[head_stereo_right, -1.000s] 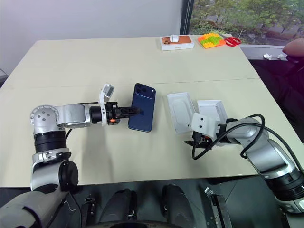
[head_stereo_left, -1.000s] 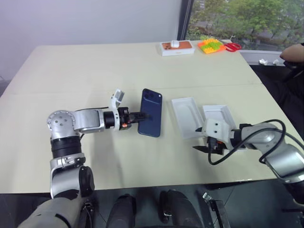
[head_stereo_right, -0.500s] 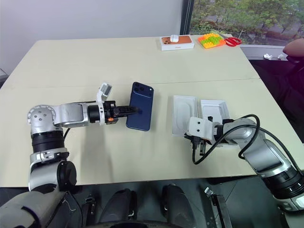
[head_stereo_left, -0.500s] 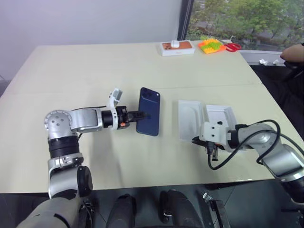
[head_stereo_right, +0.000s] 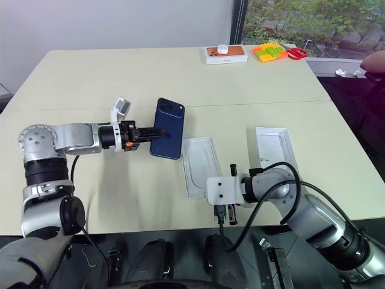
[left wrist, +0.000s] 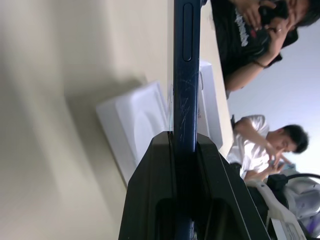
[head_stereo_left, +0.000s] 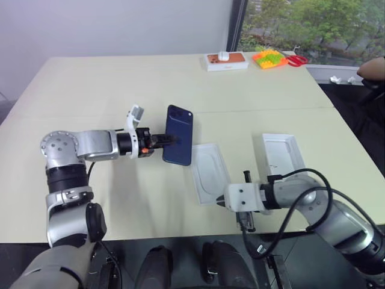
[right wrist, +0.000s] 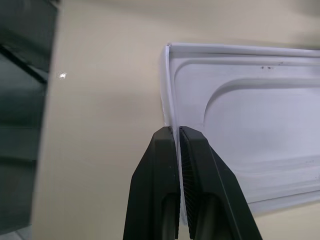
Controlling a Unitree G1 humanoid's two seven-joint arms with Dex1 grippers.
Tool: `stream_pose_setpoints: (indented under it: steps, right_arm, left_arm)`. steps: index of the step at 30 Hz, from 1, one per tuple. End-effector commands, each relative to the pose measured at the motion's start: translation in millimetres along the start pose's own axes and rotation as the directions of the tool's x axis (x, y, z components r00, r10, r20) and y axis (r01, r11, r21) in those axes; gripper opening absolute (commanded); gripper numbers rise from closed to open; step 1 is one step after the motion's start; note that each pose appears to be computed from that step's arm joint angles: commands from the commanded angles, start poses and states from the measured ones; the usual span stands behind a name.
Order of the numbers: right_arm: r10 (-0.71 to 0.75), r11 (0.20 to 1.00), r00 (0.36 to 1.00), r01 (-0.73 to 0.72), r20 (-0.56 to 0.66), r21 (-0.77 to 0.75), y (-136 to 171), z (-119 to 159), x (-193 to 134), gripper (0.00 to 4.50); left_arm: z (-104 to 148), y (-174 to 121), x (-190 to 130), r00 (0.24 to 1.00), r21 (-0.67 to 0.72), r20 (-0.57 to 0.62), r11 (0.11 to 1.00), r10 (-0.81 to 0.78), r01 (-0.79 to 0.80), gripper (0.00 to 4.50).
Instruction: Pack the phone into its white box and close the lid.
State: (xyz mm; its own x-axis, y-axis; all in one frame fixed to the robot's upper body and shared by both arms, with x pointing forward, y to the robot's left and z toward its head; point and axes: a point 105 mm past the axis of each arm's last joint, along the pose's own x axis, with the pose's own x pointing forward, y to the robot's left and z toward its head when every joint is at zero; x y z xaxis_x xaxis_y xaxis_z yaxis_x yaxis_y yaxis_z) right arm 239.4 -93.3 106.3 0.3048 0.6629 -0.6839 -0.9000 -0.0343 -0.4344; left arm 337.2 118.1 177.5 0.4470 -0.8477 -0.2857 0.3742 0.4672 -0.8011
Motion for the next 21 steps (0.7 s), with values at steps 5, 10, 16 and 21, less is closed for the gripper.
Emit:
stream_pose_setpoints:
  steps: [5, 10, 16, 21]
  right_arm:
    - [-0.093, 0.996, 0.995, 0.093, -0.035, -0.002, -18, 3, 0, 0.03]
    - [-0.098, 0.995, 0.995, 0.098, -0.012, 0.022, -20, 12, 5, 0.03]
    - [-0.159, 0.987, 0.987, 0.158, 0.016, 0.032, -29, 16, -4, 2.31]
    - [-0.172, 0.982, 0.983, 0.166, 0.061, 0.084, -31, 21, -26, 2.35]
  left_arm:
    - [7, -17, -7, 1.000, 0.078, -0.001, 0.997, -0.026, 0.026, 0.00]
    - [0, -24, 0, 0.999, 0.090, -0.021, 0.995, -0.050, 0.052, 0.00]
    - [-10, -39, 15, 0.993, 0.071, -0.014, 0.991, -0.117, 0.117, 1.30]
    - [-26, -43, 28, 0.996, 0.007, 0.001, 0.996, -0.086, 0.086, 3.64]
